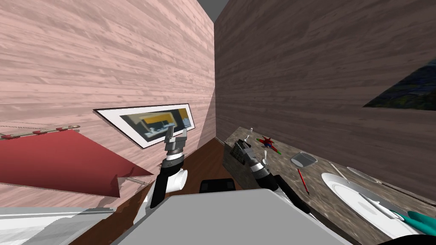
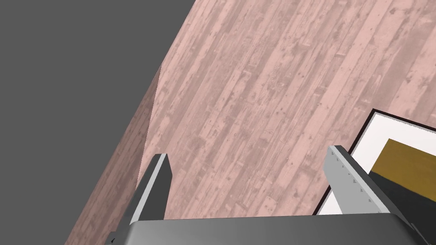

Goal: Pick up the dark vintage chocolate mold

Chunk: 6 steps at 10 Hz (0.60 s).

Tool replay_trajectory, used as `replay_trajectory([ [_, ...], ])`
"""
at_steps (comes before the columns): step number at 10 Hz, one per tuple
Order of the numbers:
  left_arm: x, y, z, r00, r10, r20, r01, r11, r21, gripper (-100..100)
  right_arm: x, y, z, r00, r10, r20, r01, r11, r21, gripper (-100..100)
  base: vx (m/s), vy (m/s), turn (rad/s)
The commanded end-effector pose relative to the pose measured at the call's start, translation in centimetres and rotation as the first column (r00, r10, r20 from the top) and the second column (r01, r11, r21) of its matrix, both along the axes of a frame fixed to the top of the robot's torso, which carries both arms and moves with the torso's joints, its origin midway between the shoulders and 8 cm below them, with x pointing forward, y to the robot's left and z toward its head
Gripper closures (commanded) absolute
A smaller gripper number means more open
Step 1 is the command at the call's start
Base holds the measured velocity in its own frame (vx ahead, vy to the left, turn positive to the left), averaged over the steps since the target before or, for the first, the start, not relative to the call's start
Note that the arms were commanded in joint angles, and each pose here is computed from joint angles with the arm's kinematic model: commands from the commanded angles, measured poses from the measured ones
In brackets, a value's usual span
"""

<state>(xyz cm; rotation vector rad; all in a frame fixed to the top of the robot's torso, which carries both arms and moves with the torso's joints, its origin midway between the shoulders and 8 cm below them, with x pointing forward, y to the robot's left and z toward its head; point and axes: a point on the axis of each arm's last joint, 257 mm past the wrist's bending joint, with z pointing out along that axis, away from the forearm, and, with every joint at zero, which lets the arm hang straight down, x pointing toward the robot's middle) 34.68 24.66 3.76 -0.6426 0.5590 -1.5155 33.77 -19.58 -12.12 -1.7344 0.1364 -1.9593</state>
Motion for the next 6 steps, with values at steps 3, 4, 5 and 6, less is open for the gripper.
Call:
replay_trajectory([
  [3, 0.0, 0.0, 0.0, 1.0, 0.0, 0.0, 0.0, 1.0, 0.0, 0, -1.0, 0.0, -3.4, 0.987, 0.063, -0.151, -0.046, 0.993, 0.112, -100, -0.034, -0.041, 0.145],
  [4, 0.0, 0.0, 0.0, 1.0, 0.0, 0.0, 0.0, 1.0, 0.0, 0, -0.9, -0.2, -3.7, 0.983, 0.063, -0.173, -0.036, 0.988, 0.151, -100, -0.036, -0.051, 0.085],
  [5, 0.0, 0.0, 0.0, 1.0, 0.0, 0.0, 0.0, 1.0, 0.0, 0, -0.9, -0.3, -3.9, 0.982, 0.061, -0.181, -0.032, 0.986, 0.161, -100, -0.017, -0.031, -0.013],
  [6, 0.0, 0.0, 0.0, 1.0, 0.0, 0.0, 0.0, 1.0, 0.0, 0, -1.5, -0.5, -5.5, 0.965, 0.085, -0.247, -0.035, 0.979, 0.202, -100, -0.026, -0.038, 0.136],
])
